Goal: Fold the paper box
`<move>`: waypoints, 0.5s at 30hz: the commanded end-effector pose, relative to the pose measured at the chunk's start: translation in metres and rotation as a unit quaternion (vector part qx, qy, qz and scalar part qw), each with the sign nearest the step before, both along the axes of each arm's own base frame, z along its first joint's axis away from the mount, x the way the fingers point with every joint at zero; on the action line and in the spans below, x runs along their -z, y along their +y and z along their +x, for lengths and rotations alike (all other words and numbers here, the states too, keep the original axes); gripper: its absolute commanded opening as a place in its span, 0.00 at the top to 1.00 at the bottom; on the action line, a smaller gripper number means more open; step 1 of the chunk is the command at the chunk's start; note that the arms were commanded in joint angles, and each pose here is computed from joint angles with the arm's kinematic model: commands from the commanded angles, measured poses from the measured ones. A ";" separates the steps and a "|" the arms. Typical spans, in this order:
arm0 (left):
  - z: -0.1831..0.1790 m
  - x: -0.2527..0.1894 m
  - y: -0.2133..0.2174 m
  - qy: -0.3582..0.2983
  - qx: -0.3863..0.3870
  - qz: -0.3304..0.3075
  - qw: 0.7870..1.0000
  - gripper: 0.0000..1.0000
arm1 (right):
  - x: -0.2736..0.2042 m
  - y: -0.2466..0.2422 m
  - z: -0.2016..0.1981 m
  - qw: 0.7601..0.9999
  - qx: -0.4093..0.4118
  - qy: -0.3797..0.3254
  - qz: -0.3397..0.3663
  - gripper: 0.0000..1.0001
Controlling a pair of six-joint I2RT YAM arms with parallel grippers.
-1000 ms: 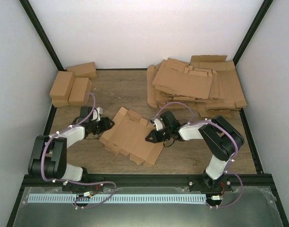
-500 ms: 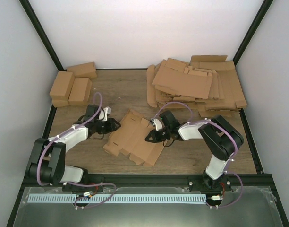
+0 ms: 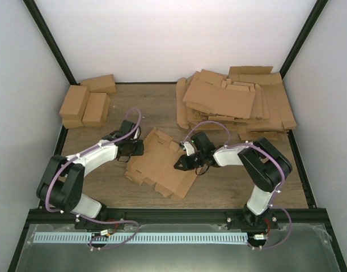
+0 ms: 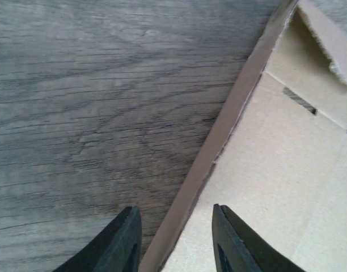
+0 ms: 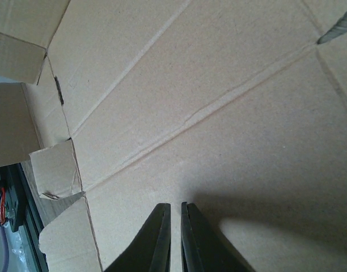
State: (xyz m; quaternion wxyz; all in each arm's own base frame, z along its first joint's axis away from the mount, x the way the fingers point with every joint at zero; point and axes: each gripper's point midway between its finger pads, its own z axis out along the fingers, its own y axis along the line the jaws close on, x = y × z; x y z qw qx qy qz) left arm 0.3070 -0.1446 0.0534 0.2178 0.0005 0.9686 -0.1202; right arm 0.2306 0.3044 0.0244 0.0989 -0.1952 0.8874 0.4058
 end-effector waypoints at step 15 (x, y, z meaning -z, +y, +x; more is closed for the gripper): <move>-0.001 -0.008 -0.002 0.009 0.019 0.045 0.999 0.96 | -0.025 0.001 0.016 0.998 -0.002 -0.056 -0.018 0.90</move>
